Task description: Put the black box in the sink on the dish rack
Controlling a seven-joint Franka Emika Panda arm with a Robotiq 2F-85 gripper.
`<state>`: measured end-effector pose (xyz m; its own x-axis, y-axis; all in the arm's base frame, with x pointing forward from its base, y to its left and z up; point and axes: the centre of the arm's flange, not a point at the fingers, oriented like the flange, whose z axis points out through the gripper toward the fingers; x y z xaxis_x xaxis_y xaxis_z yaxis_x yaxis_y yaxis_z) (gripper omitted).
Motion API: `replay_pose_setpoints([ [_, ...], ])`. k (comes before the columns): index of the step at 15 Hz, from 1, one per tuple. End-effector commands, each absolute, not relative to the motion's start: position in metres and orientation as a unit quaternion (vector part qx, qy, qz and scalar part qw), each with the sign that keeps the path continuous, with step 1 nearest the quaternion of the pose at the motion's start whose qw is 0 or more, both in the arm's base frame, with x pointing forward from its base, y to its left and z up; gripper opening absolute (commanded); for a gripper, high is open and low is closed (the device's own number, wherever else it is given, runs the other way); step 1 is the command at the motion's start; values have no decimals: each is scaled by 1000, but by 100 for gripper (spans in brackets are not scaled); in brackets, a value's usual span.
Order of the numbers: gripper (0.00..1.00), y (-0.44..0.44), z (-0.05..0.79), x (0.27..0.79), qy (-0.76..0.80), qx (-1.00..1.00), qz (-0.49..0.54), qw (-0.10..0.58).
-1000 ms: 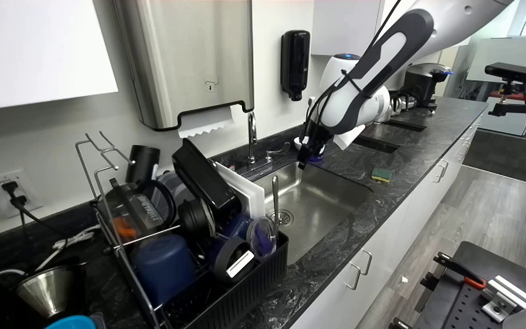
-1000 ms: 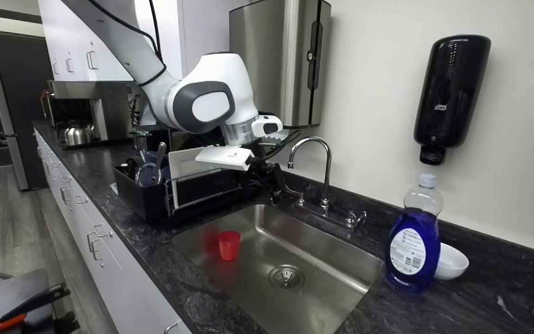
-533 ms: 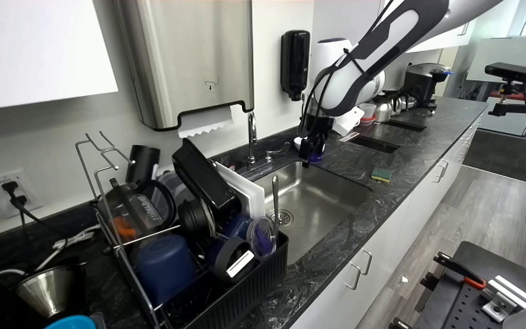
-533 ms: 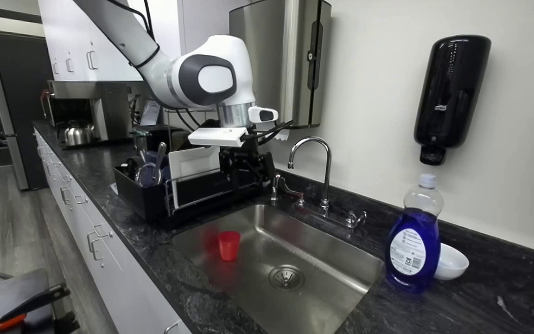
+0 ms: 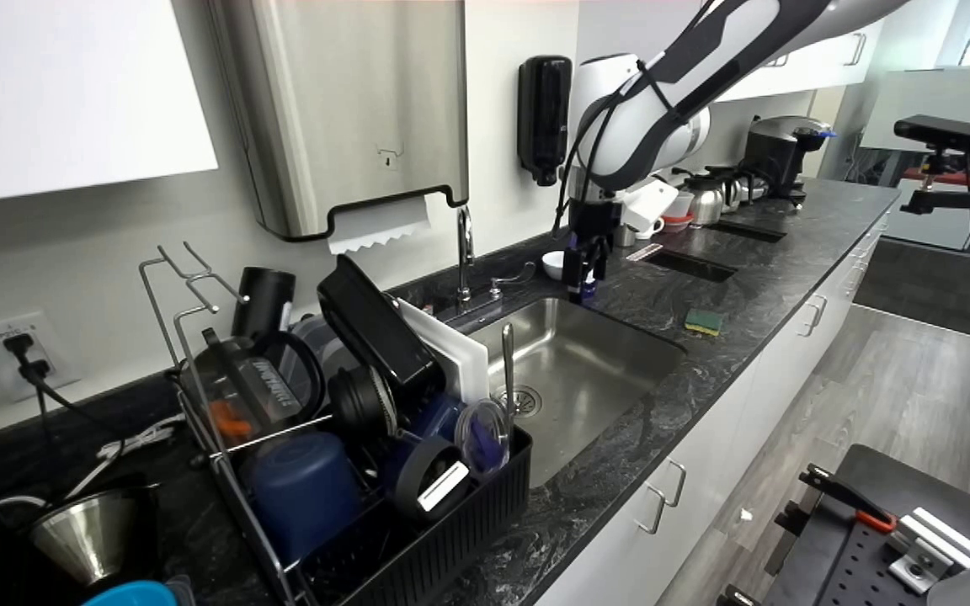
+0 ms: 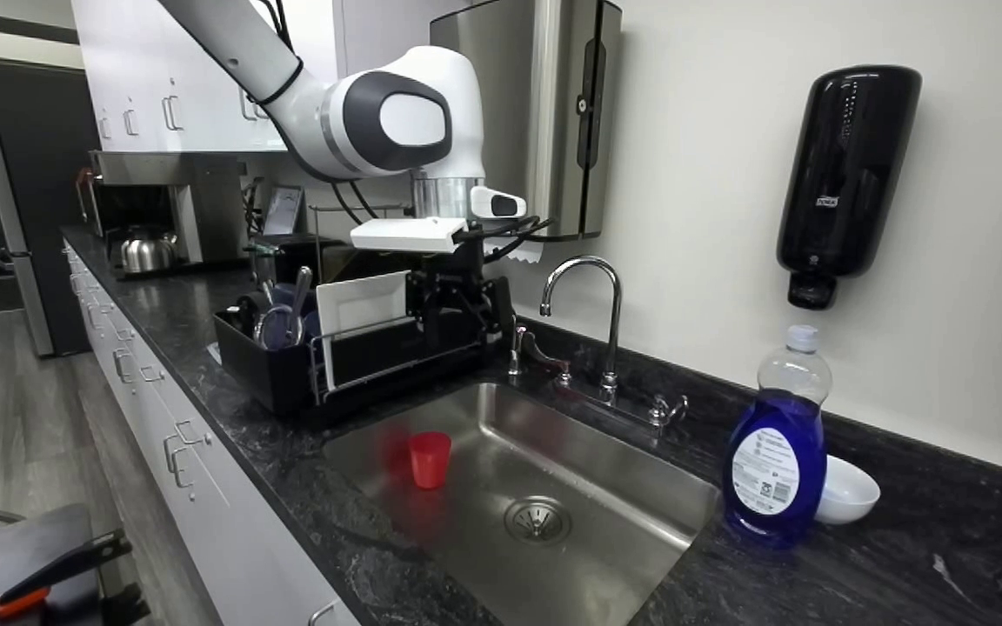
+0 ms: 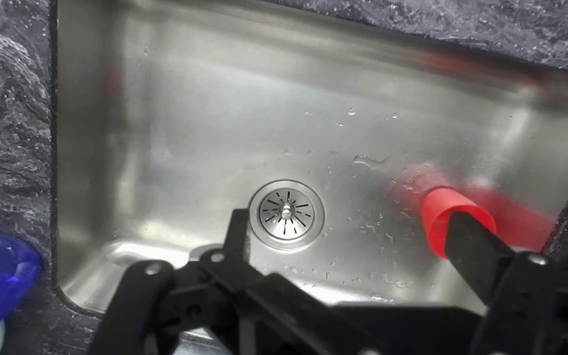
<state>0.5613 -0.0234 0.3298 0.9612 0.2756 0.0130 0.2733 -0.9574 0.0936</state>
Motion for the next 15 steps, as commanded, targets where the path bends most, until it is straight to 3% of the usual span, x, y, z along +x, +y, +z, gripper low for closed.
replay_pose_setpoints([
  [1, 100, -29, 334, 557, 147, 988, -7, 37],
  [15, 100, -26, 328, 559, 141, 989, 1, 43],
])
